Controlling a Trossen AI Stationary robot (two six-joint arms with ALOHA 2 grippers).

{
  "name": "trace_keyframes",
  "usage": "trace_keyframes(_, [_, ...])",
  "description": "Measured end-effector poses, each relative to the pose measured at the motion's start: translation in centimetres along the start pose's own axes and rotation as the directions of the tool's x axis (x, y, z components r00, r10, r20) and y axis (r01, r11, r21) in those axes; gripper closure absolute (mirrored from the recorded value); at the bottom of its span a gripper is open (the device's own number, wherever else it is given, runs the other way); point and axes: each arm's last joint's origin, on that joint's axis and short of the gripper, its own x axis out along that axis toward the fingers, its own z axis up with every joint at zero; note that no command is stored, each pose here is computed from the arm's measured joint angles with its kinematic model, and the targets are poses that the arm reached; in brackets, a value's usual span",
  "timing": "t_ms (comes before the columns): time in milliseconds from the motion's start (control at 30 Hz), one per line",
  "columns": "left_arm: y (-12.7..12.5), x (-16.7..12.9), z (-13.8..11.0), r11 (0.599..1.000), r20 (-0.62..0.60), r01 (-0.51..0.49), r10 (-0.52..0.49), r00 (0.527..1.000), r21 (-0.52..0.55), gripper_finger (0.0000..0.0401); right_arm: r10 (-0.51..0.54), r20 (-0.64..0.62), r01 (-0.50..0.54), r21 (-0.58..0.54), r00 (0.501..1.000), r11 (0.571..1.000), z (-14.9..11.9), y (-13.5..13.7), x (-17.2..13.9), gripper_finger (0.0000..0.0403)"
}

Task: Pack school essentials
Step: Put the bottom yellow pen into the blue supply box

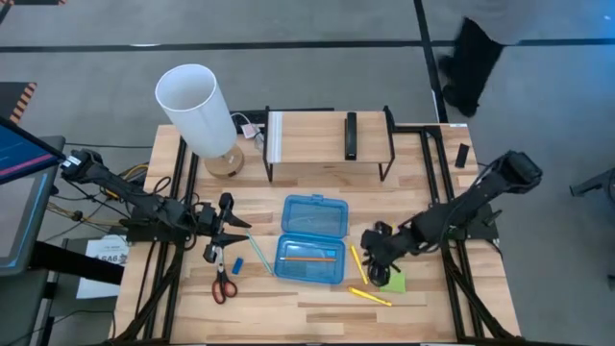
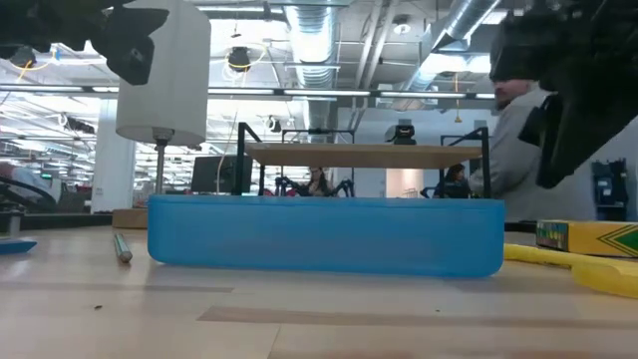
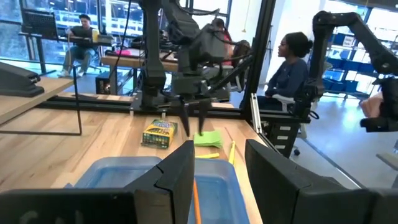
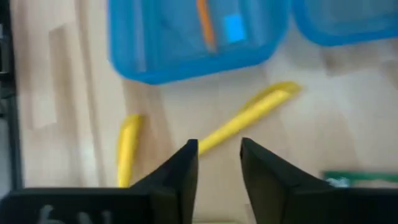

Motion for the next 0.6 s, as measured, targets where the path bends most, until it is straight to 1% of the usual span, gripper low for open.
trace_keyframes(133, [0.0, 0.0, 0.0, 1.000, -0.001, -0.001, 0.001, 1.000, 0.000, 0.0271, 0.033, -0.008, -0.033, -0.041, 0.999, 0.999, 0.5, 2.5, 0.6, 0.0230])
trace_keyframes(300, [0.0, 0.0, 0.0, 1.000, -0.001, -0.001, 0.001, 1.000, -0.002, 0.0271, 0.033, -0.051, -0.037, -0.084, 0.998, 0.996, 0.4, 5.3, 2.1, 0.0228])
trace_keyframes(433, [0.0, 0.0, 0.0, 1.000, -0.001, -0.001, 0.001, 1.000, -0.008, 0.0271, 0.019, -0.094, -0.027, -0.086, 0.995, 0.996, 0.1, 6.7, 3.8, 0.0228])
trace_keyframes(600, [0.0, 0.0, 0.0, 1.000, 0.001, 0.000, 0.000, 1.000, -0.010, 0.0271, 0.012, -0.158, -0.026, -0.089, 0.987, 0.996, -0.7, 7.8, 5.6, 0.0226])
